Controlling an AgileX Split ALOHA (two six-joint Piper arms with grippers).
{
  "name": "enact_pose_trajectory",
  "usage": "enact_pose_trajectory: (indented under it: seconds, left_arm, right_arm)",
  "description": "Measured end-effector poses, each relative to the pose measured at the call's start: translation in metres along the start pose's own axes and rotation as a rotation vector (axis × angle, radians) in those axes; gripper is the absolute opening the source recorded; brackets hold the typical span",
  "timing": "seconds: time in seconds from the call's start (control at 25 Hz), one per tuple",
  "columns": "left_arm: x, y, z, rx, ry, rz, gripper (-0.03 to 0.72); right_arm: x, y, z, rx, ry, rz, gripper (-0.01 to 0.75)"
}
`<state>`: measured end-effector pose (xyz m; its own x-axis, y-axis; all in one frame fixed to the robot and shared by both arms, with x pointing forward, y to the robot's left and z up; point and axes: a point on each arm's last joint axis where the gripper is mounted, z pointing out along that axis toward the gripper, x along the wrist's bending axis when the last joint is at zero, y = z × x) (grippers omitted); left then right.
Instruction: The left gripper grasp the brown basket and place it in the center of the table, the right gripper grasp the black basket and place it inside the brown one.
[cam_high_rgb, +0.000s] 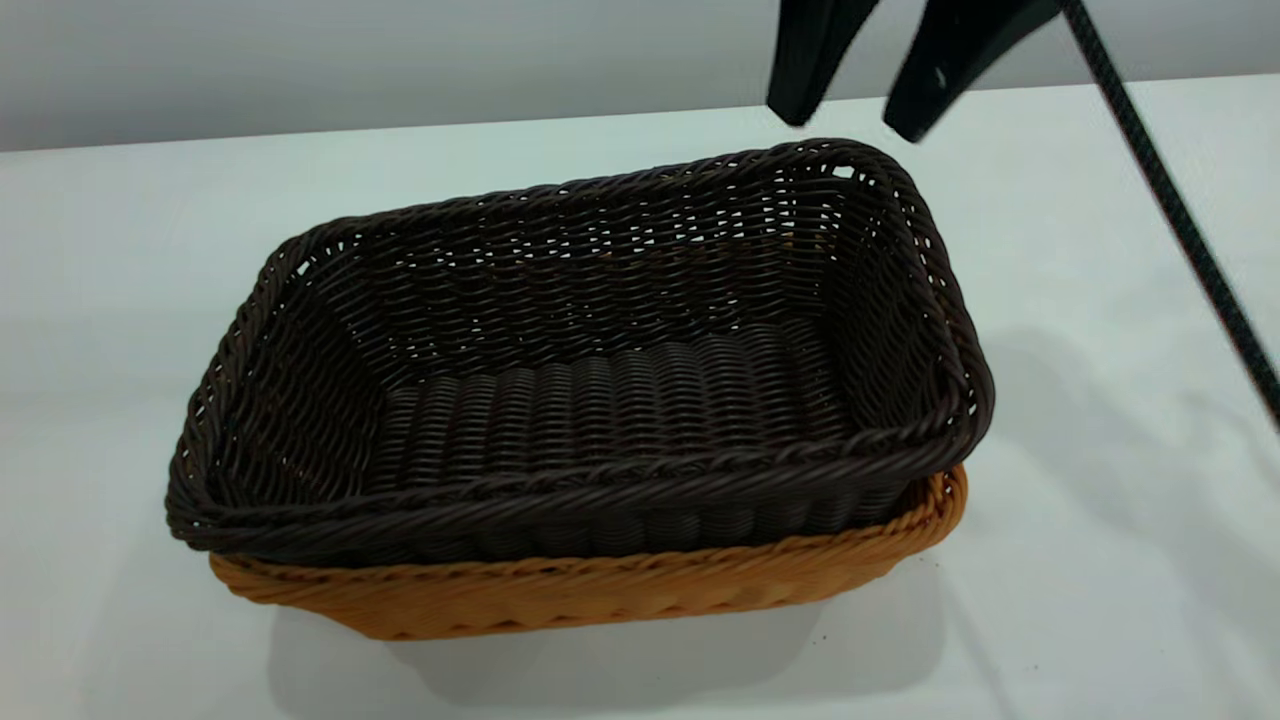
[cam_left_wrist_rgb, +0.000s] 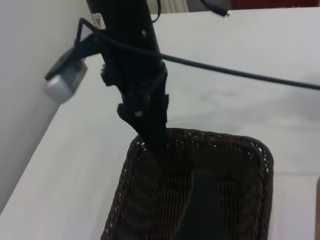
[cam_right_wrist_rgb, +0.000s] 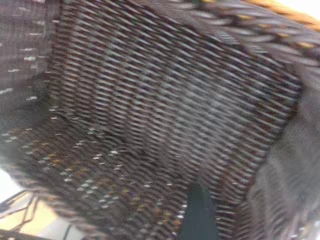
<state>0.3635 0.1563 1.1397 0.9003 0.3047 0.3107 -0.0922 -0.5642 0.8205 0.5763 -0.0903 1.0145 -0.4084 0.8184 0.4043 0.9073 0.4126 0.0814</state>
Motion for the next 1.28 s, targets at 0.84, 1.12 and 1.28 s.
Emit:
enact_pose_trajectory:
  seconds: [0.84, 1.12, 1.28]
  left_arm:
    - [-0.034, -0.033, -0.107, 0.095, 0.2, -0.262, 0.0]
    - [-0.061, -0.069, -0.113, 0.166, 0.135, -0.4, -0.001]
    - [-0.071, -0.085, -0.115, 0.158, 0.142, -0.434, -0.001]
  right_arm:
    - [0.079, -0.124, -0.201, -0.559, -0.098, -0.353, 0.0]
    - [0.093, -0.207, -0.246, -0.751, -0.148, -0.51, 0.0]
    - [0.085, -0.25, -0.233, -0.758, -0.154, -0.512, 0.0]
